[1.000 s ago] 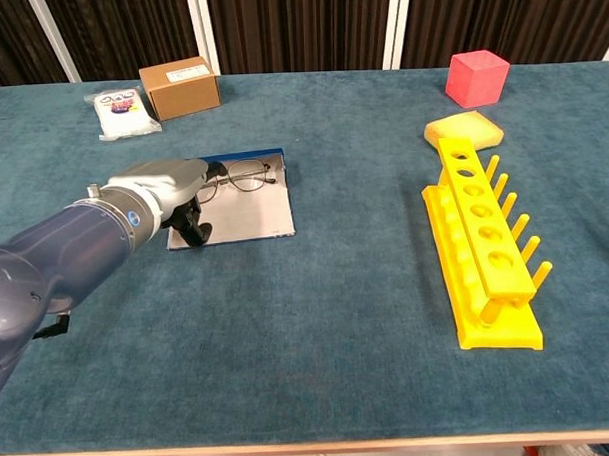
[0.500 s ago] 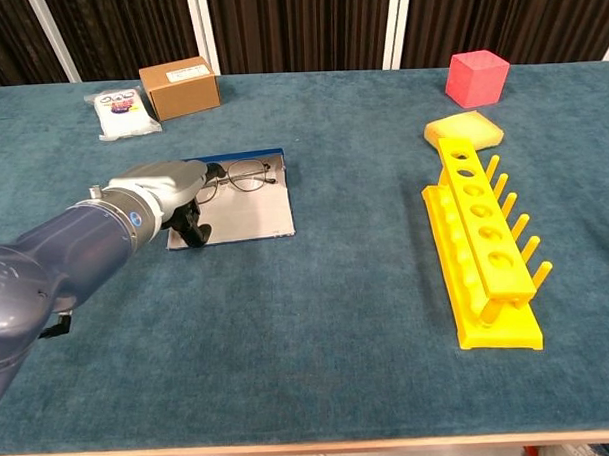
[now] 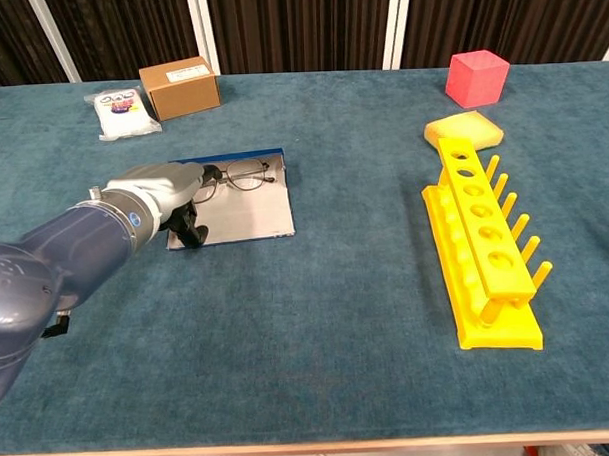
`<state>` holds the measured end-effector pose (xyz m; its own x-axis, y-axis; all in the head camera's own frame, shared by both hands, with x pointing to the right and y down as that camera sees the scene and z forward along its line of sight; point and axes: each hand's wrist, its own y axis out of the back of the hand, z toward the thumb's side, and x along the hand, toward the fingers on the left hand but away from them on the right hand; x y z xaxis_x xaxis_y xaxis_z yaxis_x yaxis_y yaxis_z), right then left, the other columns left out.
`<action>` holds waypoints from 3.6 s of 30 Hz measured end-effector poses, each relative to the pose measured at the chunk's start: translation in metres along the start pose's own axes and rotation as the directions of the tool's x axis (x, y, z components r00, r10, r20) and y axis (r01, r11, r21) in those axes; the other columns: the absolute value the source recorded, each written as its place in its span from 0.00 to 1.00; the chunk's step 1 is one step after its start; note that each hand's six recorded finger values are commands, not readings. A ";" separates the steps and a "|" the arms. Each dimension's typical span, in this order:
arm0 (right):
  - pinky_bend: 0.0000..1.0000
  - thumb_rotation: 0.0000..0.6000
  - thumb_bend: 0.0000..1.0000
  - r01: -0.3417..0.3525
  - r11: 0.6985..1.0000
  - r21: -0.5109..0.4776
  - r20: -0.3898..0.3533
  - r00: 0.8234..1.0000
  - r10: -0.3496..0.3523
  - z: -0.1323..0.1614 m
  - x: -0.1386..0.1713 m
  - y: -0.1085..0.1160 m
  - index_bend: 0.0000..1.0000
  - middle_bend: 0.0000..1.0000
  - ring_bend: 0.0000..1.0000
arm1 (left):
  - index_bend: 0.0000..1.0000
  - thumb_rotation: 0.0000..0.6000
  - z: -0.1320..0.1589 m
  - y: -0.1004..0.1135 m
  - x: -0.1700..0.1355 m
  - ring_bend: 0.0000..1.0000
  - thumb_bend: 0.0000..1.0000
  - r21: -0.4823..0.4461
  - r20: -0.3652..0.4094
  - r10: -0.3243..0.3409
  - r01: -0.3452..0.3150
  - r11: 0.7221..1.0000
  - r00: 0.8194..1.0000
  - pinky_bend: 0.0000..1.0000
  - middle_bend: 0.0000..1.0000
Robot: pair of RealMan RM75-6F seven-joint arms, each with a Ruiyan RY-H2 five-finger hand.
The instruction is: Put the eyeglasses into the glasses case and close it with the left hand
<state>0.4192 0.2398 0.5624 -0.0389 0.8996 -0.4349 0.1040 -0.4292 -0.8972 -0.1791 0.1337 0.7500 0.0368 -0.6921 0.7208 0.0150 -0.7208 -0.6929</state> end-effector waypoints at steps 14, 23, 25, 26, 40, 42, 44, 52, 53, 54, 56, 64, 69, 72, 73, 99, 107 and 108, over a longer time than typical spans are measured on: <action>0.19 1.00 0.18 -0.006 1.000 -0.002 0.008 1.000 0.006 -0.001 -0.001 0.000 0.00 0.00 0.09 | 0.00 1.00 -0.001 0.006 0.010 0.82 0.49 0.017 -0.029 0.030 -0.030 0.999 0.999 0.81 0.79; 0.19 1.00 0.18 -0.005 1.000 0.000 0.007 1.000 0.005 -0.001 -0.001 0.000 0.00 0.00 0.09 | 0.00 1.00 0.001 0.008 0.012 0.82 0.49 0.027 -0.034 0.038 -0.038 0.999 0.999 0.81 0.79; 0.19 1.00 0.18 -0.007 1.000 -0.001 0.010 1.000 0.007 -0.002 0.000 0.000 0.00 0.00 0.09 | 0.00 1.00 0.000 0.008 0.013 0.82 0.49 0.030 -0.037 0.039 -0.038 0.999 0.999 0.81 0.79; 0.19 1.00 0.18 -0.007 1.000 -0.001 0.010 1.000 0.007 -0.002 0.000 0.000 0.00 0.00 0.09 | 0.00 1.00 0.000 0.008 0.014 0.82 0.49 0.031 -0.040 0.039 -0.037 0.999 0.998 0.81 0.79; 0.19 1.00 0.18 -0.006 1.000 -0.003 0.007 1.000 0.006 -0.001 -0.001 0.000 0.00 0.00 0.09 | 0.00 1.00 0.009 0.008 0.005 0.82 0.49 0.038 -0.002 0.036 -0.036 0.999 0.999 0.81 0.78; 0.19 1.00 0.18 -0.005 1.000 -0.003 0.005 1.000 0.005 0.000 -0.001 0.000 0.00 0.00 0.09 | 0.00 1.00 0.011 0.011 0.000 0.82 0.49 0.033 0.014 0.046 -0.046 0.998 0.999 0.81 0.76; 0.19 1.00 0.19 -0.005 1.000 -0.003 0.004 1.000 0.005 0.000 -0.001 0.000 0.00 0.00 0.09 | 0.00 1.00 0.012 0.016 -0.006 0.79 0.48 0.024 0.030 0.061 -0.061 0.998 0.998 0.81 0.72; 0.19 1.00 0.19 -0.005 1.000 -0.007 0.008 1.000 0.005 0.000 -0.001 0.000 0.00 0.00 0.09 | 0.07 1.00 0.010 0.022 -0.030 0.26 0.28 0.006 0.107 0.086 -0.087 0.996 0.991 0.36 0.34; 0.19 1.00 0.19 -0.005 1.000 -0.007 0.008 1.000 0.005 0.000 -0.001 0.000 0.00 0.00 0.09 | 0.07 1.00 0.010 0.022 -0.033 0.19 0.25 0.002 0.117 0.078 -0.079 0.997 0.990 0.28 0.29; 0.19 1.00 0.18 -0.005 1.000 -0.008 0.008 1.000 0.005 -0.001 -0.001 0.000 0.00 0.00 0.09 | 0.07 1.00 0.009 0.020 -0.037 0.14 0.22 -0.003 0.131 0.065 -0.066 0.998 0.989 0.22 0.25; 0.19 1.00 0.18 -0.006 1.000 -0.009 0.007 1.000 0.006 -0.001 -0.001 0.000 0.00 0.00 0.09 | 0.07 1.00 0.007 0.018 -0.043 0.06 0.20 -0.009 0.154 0.038 -0.037 0.999 0.987 0.14 0.21; 0.19 1.00 0.18 -0.016 1.000 -0.017 0.011 1.000 0.017 -0.001 0.000 -0.001 0.00 0.00 0.09 | 0.09 1.00 0.000 0.006 -0.051 0.00 0.19 0.020 0.203 -0.004 0.000 1.000 0.979 0.15 0.13; 0.19 1.00 0.18 -0.019 1.000 -0.023 0.015 1.000 0.019 -0.002 0.000 0.000 0.00 0.00 0.09 | 0.10 1.00 -0.003 -0.001 -0.049 0.03 0.19 0.017 0.180 -0.009 0.006 1.000 0.984 0.18 0.15; 0.19 1.00 0.18 -0.022 0.999 -0.025 0.016 1.000 0.022 -0.002 0.000 -0.001 0.00 0.00 0.09 | 0.11 1.00 -0.002 -0.001 -0.046 0.04 0.22 0.015 0.170 0.012 -0.015 1.000 0.985 0.18 0.17; 0.19 1.00 0.19 -0.023 0.999 -0.025 0.016 1.000 0.023 -0.002 0.000 -0.001 0.00 0.00 0.09 | 0.11 1.00 -0.002 -0.001 -0.045 0.04 0.22 0.016 0.169 0.022 -0.025 1.000 0.985 0.18 0.17; 0.19 1.00 0.18 -0.020 0.999 -0.034 0.020 1.000 0.021 -0.002 0.000 0.000 0.00 0.00 0.09 | 0.14 1.00 0.010 0.002 -0.026 0.04 0.22 0.144 0.094 0.118 -0.130 0.981 0.989 0.16 0.16; 0.19 1.00 0.19 -0.021 0.999 -0.036 0.021 1.000 0.022 -0.002 -0.001 0.000 0.00 0.00 0.09 | 0.17 1.00 0.014 -0.004 -0.021 0.04 0.22 0.149 0.092 0.106 -0.119 0.982 0.990 0.16 0.16; 0.19 1.00 0.18 -0.021 0.999 -0.035 0.021 1.000 0.022 -0.002 -0.001 0.000 0.00 0.00 0.09 | 0.18 1.00 0.014 -0.004 -0.020 0.04 0.22 0.151 0.090 0.109 -0.121 0.981 0.990 0.16 0.16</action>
<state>0.4208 0.2394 0.5632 -0.0570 0.8883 -0.4557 0.1400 -0.4448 -0.8846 -0.1663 0.1513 0.7382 0.1282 -0.7602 0.6369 0.1615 -0.6176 -0.7697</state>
